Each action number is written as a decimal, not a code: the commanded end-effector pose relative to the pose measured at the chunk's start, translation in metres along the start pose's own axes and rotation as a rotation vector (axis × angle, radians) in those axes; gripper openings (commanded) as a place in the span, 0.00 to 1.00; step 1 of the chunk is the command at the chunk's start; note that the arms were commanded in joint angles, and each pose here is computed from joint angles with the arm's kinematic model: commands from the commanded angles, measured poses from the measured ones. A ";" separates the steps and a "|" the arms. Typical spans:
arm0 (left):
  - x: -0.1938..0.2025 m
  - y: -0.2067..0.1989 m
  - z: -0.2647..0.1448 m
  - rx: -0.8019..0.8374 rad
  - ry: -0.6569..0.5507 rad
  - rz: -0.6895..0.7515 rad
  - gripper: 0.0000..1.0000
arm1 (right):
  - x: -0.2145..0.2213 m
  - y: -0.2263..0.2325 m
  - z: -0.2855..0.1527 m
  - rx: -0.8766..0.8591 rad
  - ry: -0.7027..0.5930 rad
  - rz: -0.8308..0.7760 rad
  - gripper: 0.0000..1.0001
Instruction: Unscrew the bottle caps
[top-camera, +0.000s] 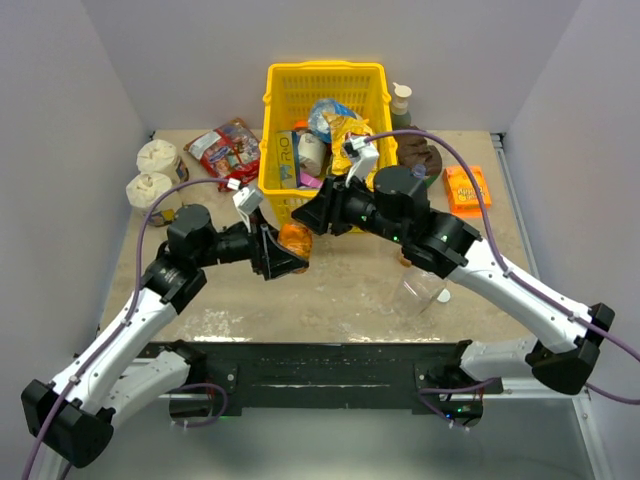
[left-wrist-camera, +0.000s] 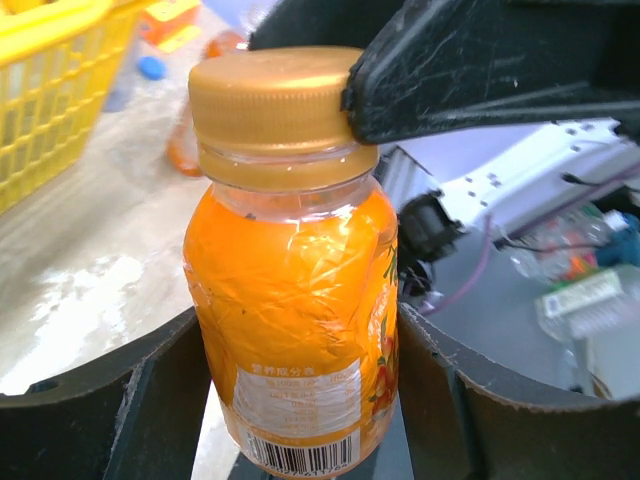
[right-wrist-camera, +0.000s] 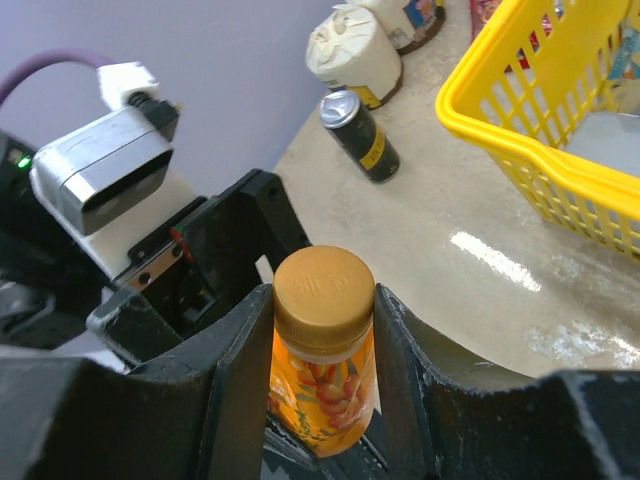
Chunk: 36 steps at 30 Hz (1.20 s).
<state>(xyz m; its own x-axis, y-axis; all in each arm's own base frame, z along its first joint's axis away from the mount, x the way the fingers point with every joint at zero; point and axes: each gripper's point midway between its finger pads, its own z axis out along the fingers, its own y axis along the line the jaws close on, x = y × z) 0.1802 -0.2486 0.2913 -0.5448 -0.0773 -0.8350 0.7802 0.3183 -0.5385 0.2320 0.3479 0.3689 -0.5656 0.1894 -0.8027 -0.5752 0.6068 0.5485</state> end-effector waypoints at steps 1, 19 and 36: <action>-0.016 -0.067 -0.008 0.353 0.017 0.132 0.42 | -0.012 0.026 -0.015 -0.196 -0.030 -0.071 0.10; -0.013 -0.068 -0.005 0.392 0.076 0.105 0.42 | -0.011 0.024 -0.027 -0.245 -0.007 -0.117 0.30; -0.022 -0.015 0.007 0.052 0.048 0.113 0.45 | -0.063 -0.003 -0.072 -0.021 -0.241 0.045 0.77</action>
<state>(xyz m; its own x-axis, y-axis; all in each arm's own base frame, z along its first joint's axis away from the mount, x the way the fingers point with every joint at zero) 0.1601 -0.2629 0.3091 -0.5207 0.0239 -0.8534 0.8480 0.1303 -0.5137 0.2142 0.2961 0.4094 -0.4703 0.2748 -0.8386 -0.6492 0.5360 0.5397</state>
